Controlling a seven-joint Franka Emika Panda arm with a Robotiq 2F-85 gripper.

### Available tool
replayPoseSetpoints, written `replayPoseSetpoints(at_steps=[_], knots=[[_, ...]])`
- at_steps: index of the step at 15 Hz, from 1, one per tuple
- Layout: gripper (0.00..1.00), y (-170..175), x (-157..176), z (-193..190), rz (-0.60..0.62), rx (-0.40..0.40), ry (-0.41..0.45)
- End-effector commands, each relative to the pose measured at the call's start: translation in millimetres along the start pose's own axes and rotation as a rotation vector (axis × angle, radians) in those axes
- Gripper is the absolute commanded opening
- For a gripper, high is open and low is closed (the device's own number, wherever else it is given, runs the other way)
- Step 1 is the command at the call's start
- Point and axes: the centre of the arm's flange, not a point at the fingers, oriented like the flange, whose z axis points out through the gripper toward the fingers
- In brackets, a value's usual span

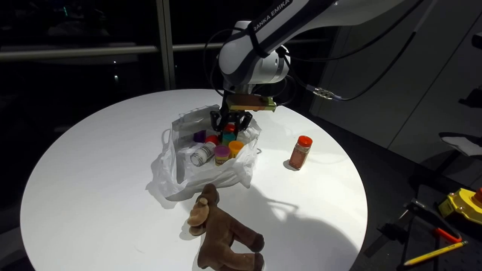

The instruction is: Take the containers, deer plush toy and red ball out of the white plastic bag

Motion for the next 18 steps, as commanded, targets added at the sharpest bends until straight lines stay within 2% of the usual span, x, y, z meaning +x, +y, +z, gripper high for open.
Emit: replayPoseSetpoints(at_steps=[1, 4, 5, 8, 12, 15, 18], knots=[[0.27, -6, -3, -33, 0.027, 0.019, 0.037], [0.27, -21, -21, -80, 0.004, -0.001, 0.073], [0.27, -26, -30, -94, 0.005, -0.009, 0.058], [0.27, -39, -73, -126, -0.037, -0.048, 0.045], [0.27, -42, -143, -132, -0.100, -0.153, -0.044], [0.27, -26, -193, -121, -0.102, -0.211, -0.076], [0.27, 1, -208, -104, -0.101, -0.235, -0.057]])
